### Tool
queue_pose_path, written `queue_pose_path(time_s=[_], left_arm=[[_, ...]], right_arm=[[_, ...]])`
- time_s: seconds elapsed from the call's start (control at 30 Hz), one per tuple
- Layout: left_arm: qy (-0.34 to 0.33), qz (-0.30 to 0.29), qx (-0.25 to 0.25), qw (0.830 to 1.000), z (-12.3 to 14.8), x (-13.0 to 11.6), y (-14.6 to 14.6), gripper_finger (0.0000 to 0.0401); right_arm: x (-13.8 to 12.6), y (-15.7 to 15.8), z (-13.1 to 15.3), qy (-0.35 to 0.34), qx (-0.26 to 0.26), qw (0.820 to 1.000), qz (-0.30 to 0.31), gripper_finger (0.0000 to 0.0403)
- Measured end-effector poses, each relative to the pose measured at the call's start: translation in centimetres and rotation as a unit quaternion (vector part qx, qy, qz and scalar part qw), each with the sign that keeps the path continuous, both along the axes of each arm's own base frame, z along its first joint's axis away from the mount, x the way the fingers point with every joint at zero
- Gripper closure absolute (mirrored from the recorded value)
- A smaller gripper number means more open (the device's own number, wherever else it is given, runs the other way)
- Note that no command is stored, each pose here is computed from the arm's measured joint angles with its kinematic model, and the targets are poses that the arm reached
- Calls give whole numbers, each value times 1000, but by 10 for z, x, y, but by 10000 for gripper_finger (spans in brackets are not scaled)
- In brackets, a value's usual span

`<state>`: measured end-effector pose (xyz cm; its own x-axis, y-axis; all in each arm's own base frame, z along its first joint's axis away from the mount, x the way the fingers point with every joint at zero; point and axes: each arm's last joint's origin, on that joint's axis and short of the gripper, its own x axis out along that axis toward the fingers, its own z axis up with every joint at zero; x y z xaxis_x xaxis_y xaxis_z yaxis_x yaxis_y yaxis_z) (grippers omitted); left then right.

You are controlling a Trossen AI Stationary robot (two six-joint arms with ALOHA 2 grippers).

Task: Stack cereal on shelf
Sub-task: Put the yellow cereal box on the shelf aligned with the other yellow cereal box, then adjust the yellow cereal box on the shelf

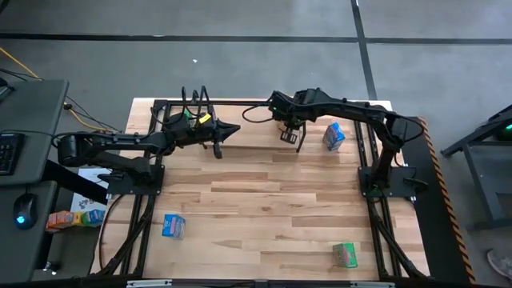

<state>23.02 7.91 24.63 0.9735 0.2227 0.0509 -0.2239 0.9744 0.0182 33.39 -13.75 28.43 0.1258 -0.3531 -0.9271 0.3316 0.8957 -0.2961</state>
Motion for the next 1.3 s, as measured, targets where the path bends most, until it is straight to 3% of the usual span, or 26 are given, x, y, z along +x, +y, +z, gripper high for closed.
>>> queue_pose_path(time_s=[0.37,0.53,0.67,0.9,1.13,1.3], left_arm=[[0,0,0,1000,0,0,0,401],[0,0,0,1000,0,0,0,401],[3,1,11,1000,0,0,0,401],[3,1,11,1000,0,0,0,401],[4,1,9,1000,0,0,0,401],[5,11,16,1000,0,0,1,401]], right_arm=[[-3,-3,0,22,-22,999,9,403],[-4,0,5,26,5,999,37,403],[-5,2,32,-15,18,997,70,403],[-1,-26,73,-126,-74,989,33,403],[-8,-74,44,-213,-31,977,-2,403],[-9,-93,31,-262,-49,964,-20,403]])
